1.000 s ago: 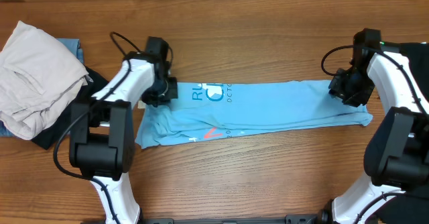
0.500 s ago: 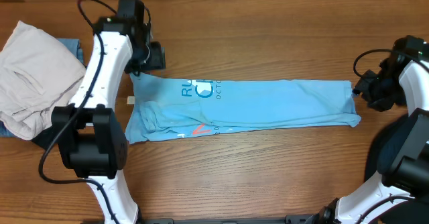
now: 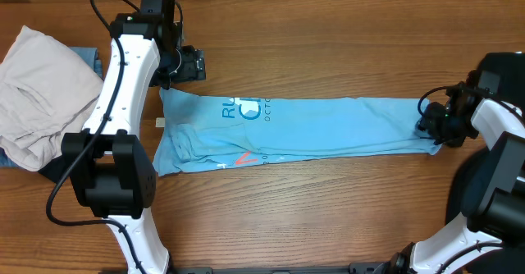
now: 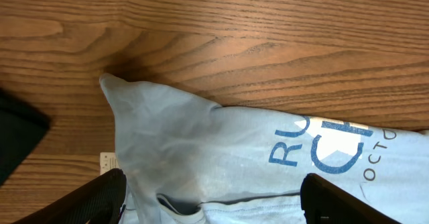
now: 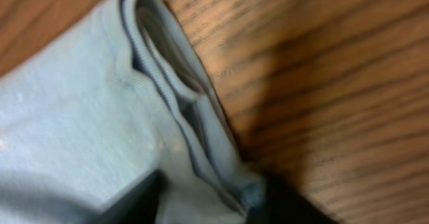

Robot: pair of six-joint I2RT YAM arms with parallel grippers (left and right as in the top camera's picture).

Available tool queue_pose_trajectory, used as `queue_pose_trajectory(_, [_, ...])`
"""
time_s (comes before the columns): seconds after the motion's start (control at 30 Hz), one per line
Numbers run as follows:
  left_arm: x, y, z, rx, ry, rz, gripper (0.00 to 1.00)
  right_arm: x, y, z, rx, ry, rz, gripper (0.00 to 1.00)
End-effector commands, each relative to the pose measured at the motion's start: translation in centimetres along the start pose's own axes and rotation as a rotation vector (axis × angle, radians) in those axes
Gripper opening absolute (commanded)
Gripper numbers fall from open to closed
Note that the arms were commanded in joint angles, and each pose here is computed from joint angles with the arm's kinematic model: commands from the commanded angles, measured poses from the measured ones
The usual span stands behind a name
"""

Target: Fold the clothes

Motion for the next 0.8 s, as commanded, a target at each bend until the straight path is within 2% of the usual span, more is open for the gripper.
queue_pose_trajectory(0.0, [-0.8, -0.5, 0.4, -0.02, 0.001, -0.021, 0.85, 1.9, 1.9, 0.9, -0.019, -0.035, 0.06, 0.2])
queue_pose_trajectory(0.07, [-0.8, -0.3, 0.4, -0.02, -0.001, -0.015, 0.83, 1.9, 1.4, 0.9, -0.018, -0.038, 0.042, 0.04])
queue_pose_trajectory(0.17, [-0.8, -0.4, 0.7, -0.025, -0.006, -0.016, 0.79, 1.2, -0.2, 1.2, -0.024, -0.039, 0.001, 0.04])
queue_pose_trajectory(0.33, [-1.0, 0.3, 3.6, -0.107, -0.023, 0.016, 0.77, -3.5, -5.9, 1.1, 0.002, -0.036, -0.114, 0.04])
queue_pose_trajectory(0.53, [-1.8, 2.6, 10.1, -0.303, -0.045, 0.097, 0.78, -9.7, -10.8, 0.1, -0.01, 0.059, -0.236, 0.04])
queue_pose_trajectory(0.67, [-2.2, 3.4, 12.3, -0.383, -0.014, 0.114, 0.78, -13.5, -11.1, 3.1, -0.043, -0.014, -0.23, 0.04])
queue_pose_trajectory(0.77, [-2.3, 3.5, 12.6, -0.391, -0.012, 0.116, 0.79, -15.5, -8.3, 9.4, -0.147, -0.149, -0.157, 0.04])
Point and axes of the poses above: each gripper's point midway between its finger pads, its own x axis out along the fingers, its own z axis along the line the jaws close on, y = z × x, the point moved 1 cm from there along -x, back along the fingers, and after that the axes turned 4 degrees about x, right-handed, at the moved point
